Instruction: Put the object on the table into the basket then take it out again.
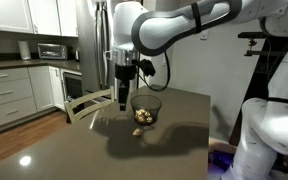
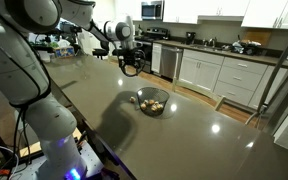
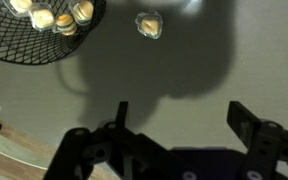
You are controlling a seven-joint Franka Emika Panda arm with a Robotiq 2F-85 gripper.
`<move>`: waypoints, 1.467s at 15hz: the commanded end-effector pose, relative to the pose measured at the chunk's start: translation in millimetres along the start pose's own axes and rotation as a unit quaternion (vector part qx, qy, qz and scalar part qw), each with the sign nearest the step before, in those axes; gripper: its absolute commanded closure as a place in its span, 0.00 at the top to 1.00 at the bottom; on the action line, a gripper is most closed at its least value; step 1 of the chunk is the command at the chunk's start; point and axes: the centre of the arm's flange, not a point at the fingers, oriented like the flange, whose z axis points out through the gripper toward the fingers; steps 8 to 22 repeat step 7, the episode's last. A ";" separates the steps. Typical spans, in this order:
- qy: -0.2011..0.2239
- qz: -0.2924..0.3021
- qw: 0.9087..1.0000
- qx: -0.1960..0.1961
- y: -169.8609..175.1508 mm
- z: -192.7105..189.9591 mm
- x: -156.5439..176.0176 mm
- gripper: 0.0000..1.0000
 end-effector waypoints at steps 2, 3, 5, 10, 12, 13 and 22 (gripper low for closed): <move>0.008 -0.010 1.000 0.006 1.1 -1.1 -0.6 1.00; 0.008 -0.010 1.000 0.006 1.2 -1.4 -0.7 1.00; 0.000 0.000 1.000 0.000 0.0 0.0 0.0 1.00; 0.000 0.000 1.000 0.000 0.0 0.0 0.0 1.00; 0.000 0.000 1.000 0.000 0.0 0.0 0.0 1.00; 0.000 0.000 1.000 0.000 0.0 0.0 0.0 1.00; 0.000 0.000 1.000 0.000 0.0 0.0 0.0 1.00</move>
